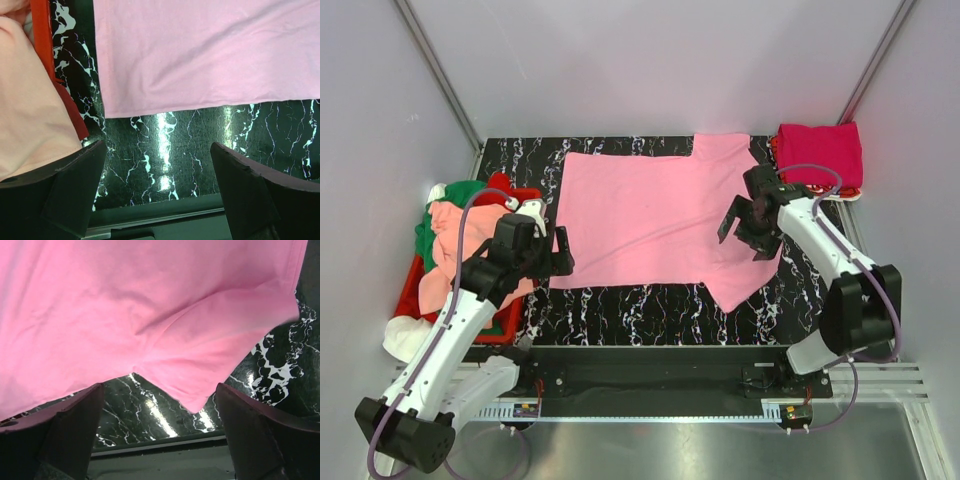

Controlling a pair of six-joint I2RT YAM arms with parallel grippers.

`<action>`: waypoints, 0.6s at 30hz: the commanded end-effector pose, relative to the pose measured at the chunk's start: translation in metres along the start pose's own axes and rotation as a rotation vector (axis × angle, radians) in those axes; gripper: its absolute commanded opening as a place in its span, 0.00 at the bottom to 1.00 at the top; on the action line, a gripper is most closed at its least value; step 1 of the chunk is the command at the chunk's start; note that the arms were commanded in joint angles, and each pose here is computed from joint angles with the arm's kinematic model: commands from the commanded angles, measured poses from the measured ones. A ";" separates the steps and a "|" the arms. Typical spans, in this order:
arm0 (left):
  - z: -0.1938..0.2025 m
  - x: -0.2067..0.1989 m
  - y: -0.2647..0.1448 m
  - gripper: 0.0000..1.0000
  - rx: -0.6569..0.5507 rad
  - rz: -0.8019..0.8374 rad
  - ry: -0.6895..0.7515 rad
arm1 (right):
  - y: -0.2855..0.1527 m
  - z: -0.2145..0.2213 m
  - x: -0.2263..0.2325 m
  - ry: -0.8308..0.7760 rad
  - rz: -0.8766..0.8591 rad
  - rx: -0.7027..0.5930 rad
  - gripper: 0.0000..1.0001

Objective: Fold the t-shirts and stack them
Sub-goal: Fold the tshirt

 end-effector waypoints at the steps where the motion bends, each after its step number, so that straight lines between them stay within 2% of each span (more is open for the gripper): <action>1: -0.006 0.000 -0.001 0.92 -0.058 -0.002 0.001 | -0.004 -0.005 -0.007 -0.026 0.075 -0.003 1.00; 4: -0.006 0.000 0.000 0.92 -0.054 -0.002 0.004 | -0.011 0.007 -0.021 0.047 0.093 -0.079 1.00; 7: -0.006 -0.001 0.001 0.92 -0.051 0.002 0.005 | -0.015 0.032 -0.042 0.128 0.097 -0.128 0.94; 8: -0.006 -0.001 0.000 0.92 -0.051 0.005 0.006 | -0.014 0.039 -0.047 0.149 0.095 -0.130 0.89; 13: -0.006 -0.001 0.000 0.92 -0.054 0.011 0.006 | 0.016 0.084 -0.070 0.246 0.038 -0.048 0.80; 18: -0.005 -0.001 0.000 0.92 -0.052 0.008 0.007 | 0.048 0.082 -0.068 0.221 0.073 -0.011 0.79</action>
Point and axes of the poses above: each gripper's point midway between its finger pads, its own y axis out along the fingers, its own x axis along the line the jaws close on, z = x × y, the point moved 10 cm from there along -y, back along the fingers, and after that the axes turned 2 degrees about -y, right-handed, at the moved point
